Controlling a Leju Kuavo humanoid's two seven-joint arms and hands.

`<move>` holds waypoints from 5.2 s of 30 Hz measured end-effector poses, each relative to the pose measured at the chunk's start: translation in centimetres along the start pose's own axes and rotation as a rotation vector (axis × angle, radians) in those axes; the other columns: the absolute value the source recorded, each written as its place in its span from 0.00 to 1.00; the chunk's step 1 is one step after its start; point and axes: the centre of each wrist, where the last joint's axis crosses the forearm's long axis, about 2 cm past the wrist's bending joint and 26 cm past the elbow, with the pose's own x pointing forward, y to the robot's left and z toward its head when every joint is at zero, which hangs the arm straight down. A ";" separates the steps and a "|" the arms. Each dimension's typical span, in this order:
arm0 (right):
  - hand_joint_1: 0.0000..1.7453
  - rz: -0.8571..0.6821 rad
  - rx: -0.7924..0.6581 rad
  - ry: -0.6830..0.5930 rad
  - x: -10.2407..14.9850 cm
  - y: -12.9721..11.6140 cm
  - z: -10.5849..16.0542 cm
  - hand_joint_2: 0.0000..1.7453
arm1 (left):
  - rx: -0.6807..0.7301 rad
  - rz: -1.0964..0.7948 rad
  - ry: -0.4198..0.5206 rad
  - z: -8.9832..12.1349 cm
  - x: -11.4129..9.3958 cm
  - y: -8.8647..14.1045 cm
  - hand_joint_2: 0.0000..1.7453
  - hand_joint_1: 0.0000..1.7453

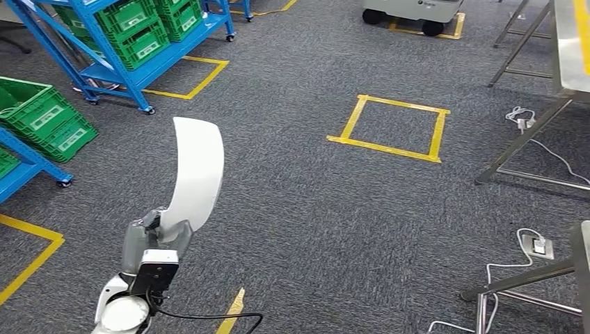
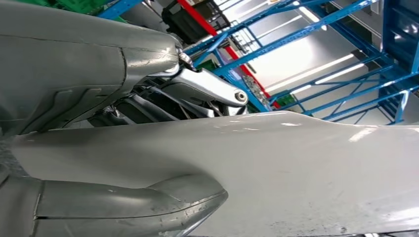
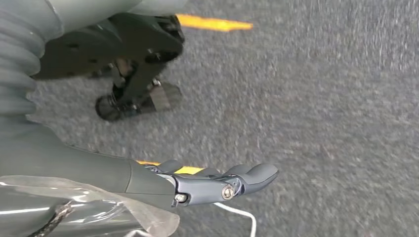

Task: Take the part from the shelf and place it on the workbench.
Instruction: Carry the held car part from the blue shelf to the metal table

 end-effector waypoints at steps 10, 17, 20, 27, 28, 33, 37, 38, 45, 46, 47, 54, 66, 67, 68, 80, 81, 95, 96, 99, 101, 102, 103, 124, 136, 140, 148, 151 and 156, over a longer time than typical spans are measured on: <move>0.00 0.009 -0.003 0.008 -0.1 -0.1 0.1 1.00 | -0.012 -0.004 0.038 0.7 -0.9 0.1 1.00 1.00; 0.00 0.013 0.000 0.010 0.0 -0.1 0.0 1.00 | -0.008 -0.009 0.049 0.8 -1.2 0.2 1.00 1.00; 0.00 0.011 -0.001 0.007 0.1 -0.1 -0.1 1.00 | -0.008 -0.012 0.055 1.0 -1.3 0.3 1.00 1.00; 0.00 0.021 -0.002 0.018 0.0 -0.2 0.0 1.00 | -0.014 -0.012 0.072 1.3 -1.6 0.3 1.00 1.00; 0.00 0.022 -0.001 0.018 0.0 -0.2 0.0 1.00 | -0.015 -0.011 0.074 1.3 -1.7 0.2 1.00 1.00; 0.00 0.026 -0.003 0.028 -0.3 -0.5 0.3 1.00 | -0.012 -0.003 0.075 1.2 -1.7 -0.1 1.00 1.00; 0.00 0.023 -0.006 0.026 -0.2 -0.5 0.2 1.00 | -0.012 -0.001 0.082 1.3 -1.8 -0.2 1.00 1.00; 0.00 0.023 -0.007 0.027 -0.2 -0.5 0.2 1.00 | -0.013 -0.001 0.084 1.3 -1.8 -0.2 1.00 1.00; 0.00 0.023 -0.007 0.023 0.0 -0.5 0.0 1.00 | -0.012 0.001 0.085 1.2 -1.8 -0.3 1.00 1.00; 0.00 0.023 -0.008 0.024 -0.1 -0.5 0.1 1.00 | -0.012 0.001 0.084 1.1 -1.8 -0.3 1.00 1.00; 0.00 0.023 -0.008 0.026 -0.1 -0.6 0.1 1.00 | -0.012 0.001 0.084 1.1 -1.8 -0.4 1.00 1.00; 0.00 0.025 0.000 0.025 -0.1 -0.6 0.0 1.00 | -0.017 0.000 0.092 1.3 -2.0 -0.4 1.00 1.00; 0.00 0.040 0.007 0.039 -0.1 -1.0 0.1 1.00 | -0.018 0.011 0.087 1.1 -1.9 -0.9 1.00 1.00; 0.00 0.041 0.008 0.038 -0.1 -1.0 0.0 1.00 | -0.018 0.012 0.090 1.2 -1.9 -0.9 1.00 1.00; 0.00 0.043 0.007 0.039 -0.1 -1.1 0.0 1.00 | -0.019 0.013 0.094 1.2 -1.9 -0.9 1.00 1.00; 0.00 0.050 0.004 0.037 0.1 -1.5 -0.2 1.00 | -0.018 0.015 0.099 1.1 -2.0 -1.0 1.00 1.00; 0.00 0.049 0.004 0.036 0.1 -1.5 -0.2 1.00 | -0.018 0.015 0.101 1.2 -2.0 -1.0 1.00 1.00; 0.00 0.054 0.015 0.042 -0.1 -1.8 0.0 1.00 | -0.014 0.018 0.112 1.2 -2.0 -1.1 1.00 1.00; 0.00 0.054 0.016 0.040 0.0 -1.8 -0.1 1.00 | -0.014 0.017 0.115 1.2 -2.0 -1.1 1.00 1.00; 0.00 0.054 0.020 0.038 0.1 -1.8 -0.2 1.00 | -0.013 0.016 0.123 1.3 -2.1 -1.0 1.00 1.00; 0.00 0.056 0.021 0.040 0.0 -1.8 -0.1 1.00 | -0.013 0.015 0.126 1.3 -2.1 -1.0 1.00 1.00; 0.00 0.057 0.022 0.040 0.1 -1.8 -0.2 1.00 | -0.012 0.015 0.127 1.3 -2.1 -1.0 1.00 1.00; 0.00 0.057 0.024 0.039 0.1 -1.8 -0.2 1.00 | -0.011 0.015 0.127 1.3 -2.1 -1.0 1.00 1.00; 0.00 0.071 0.037 0.050 -0.1 -2.2 0.0 1.00 | -0.012 0.006 0.142 0.9 -2.2 -1.0 1.00 1.00; 0.00 0.075 0.038 0.044 0.2 -2.2 -0.3 1.00 | -0.011 0.008 0.145 0.8 -2.3 -1.1 1.00 1.00; 0.00 0.080 0.046 0.043 0.3 -2.2 -0.4 1.00 | -0.004 0.000 0.132 0.2 -2.2 -1.1 1.00 1.00; 0.00 0.110 0.087 0.051 0.4 -2.2 -0.6 1.00 | 0.033 -0.063 0.123 -1.0 -2.7 -0.4 1.00 1.00; 0.00 0.122 0.099 0.051 0.6 -2.2 -0.7 1.00 | 0.051 -0.076 0.112 -2.1 -2.9 0.0 1.00 1.00; 0.00 0.136 0.109 0.056 0.6 -2.6 -0.8 1.00 | 0.075 -0.088 0.104 -3.6 -3.1 0.3 1.00 1.00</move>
